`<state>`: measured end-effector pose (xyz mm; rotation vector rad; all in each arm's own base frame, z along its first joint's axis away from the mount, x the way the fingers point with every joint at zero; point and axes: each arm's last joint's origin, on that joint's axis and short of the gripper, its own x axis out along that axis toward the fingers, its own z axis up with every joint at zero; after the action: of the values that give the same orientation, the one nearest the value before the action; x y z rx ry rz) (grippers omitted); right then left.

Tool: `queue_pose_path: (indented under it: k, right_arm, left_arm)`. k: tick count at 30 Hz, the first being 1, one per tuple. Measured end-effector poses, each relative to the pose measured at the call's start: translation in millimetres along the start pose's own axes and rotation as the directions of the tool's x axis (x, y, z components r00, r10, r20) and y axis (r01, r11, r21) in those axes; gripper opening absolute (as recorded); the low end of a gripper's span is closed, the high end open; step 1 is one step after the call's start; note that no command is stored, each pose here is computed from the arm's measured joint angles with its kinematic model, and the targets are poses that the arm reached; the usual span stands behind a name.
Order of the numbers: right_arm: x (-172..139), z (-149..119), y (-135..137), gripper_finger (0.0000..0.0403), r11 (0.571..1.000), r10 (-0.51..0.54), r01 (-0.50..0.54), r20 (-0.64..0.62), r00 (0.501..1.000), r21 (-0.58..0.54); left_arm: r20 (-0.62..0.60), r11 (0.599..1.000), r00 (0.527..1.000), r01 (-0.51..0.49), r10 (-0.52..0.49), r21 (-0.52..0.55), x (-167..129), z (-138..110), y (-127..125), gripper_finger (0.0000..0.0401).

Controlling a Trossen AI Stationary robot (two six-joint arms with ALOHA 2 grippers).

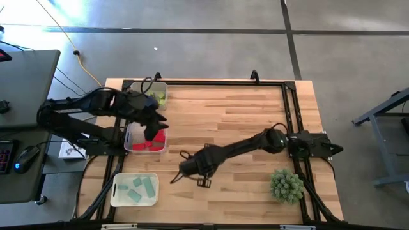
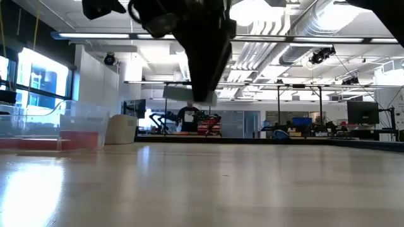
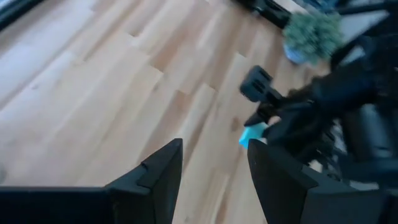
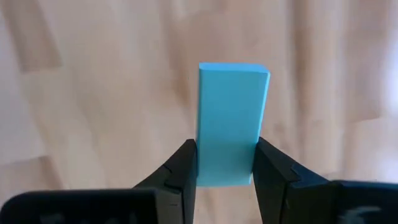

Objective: Sort & place blocks by color
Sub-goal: Put the light blue block into the white bin

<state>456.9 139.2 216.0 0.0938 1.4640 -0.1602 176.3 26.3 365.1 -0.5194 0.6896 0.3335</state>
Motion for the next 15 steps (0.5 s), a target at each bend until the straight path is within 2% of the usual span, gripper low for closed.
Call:
queue_pose_path:
  k: [10, 15]
  right_arm:
    - [-34, 15, -52, 0.0092, 0.991, -0.130, 0.131, 0.133, 0.983, 0.002]
    - [-43, 24, -84, 0.0092, 0.987, -0.159, 0.161, 0.166, 0.973, 0.006]
  left_arm:
    - [0.079, 0.976, 0.984, -0.143, 0.157, -0.165, -3, 18, 39, 0.0170]
    - [0.106, 0.959, 0.966, -0.212, 0.235, -0.190, -7, 25, 60, 0.0170]
